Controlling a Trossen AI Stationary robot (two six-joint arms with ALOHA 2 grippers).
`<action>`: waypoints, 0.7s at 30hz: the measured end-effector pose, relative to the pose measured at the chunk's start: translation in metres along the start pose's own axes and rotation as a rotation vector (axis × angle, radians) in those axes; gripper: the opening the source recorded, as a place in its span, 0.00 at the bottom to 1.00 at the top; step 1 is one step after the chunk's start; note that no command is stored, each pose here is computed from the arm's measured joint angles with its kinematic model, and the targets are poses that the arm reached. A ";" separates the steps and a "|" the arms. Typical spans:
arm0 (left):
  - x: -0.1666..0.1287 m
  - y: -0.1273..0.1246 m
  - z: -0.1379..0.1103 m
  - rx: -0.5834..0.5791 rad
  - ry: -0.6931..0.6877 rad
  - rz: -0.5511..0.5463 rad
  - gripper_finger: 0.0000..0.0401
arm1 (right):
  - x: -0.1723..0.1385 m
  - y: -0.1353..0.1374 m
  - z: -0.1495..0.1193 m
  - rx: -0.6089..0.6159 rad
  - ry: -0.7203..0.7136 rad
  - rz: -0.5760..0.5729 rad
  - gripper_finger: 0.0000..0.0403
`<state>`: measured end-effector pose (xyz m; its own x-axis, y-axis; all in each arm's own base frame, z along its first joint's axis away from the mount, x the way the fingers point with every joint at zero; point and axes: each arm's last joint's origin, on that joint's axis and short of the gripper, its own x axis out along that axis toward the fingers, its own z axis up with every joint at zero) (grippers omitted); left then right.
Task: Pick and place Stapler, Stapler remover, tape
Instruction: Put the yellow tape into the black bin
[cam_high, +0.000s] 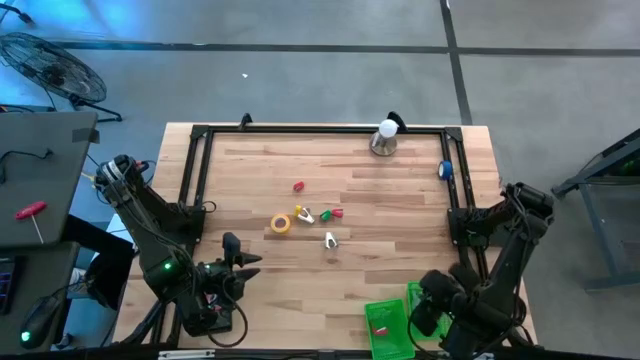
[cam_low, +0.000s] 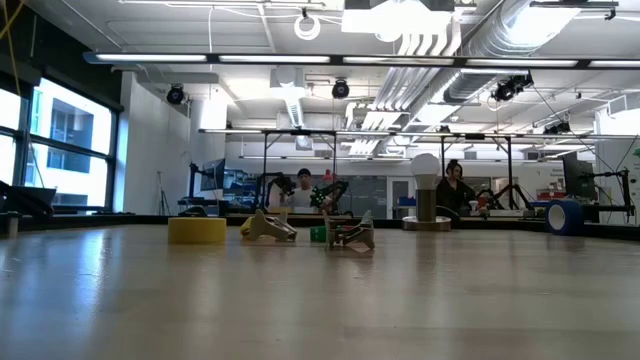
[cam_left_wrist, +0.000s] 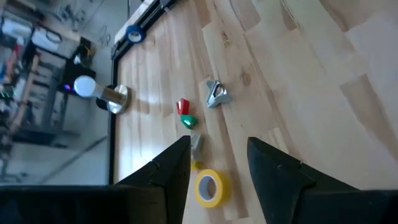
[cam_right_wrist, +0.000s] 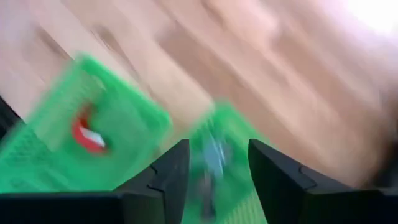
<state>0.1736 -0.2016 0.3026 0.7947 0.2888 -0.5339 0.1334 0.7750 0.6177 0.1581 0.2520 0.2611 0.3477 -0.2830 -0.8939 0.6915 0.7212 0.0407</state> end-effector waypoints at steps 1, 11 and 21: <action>0.000 0.000 0.001 0.020 -0.004 0.002 0.38 | 0.000 0.001 0.002 -0.029 -0.054 0.018 0.40; 0.000 -0.002 0.009 -0.033 -0.065 -0.011 0.38 | 0.016 0.008 0.039 -0.197 -0.221 -0.026 0.45; 0.003 0.000 0.007 -0.228 -0.039 -0.012 0.38 | 0.044 0.023 0.093 -0.287 -0.193 -0.005 0.43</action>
<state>0.1802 -0.2046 0.3057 0.8166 0.2607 -0.5150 0.0088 0.8864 0.4628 0.2484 0.1973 0.2641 0.4772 -0.3816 -0.7916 0.4968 0.8602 -0.1151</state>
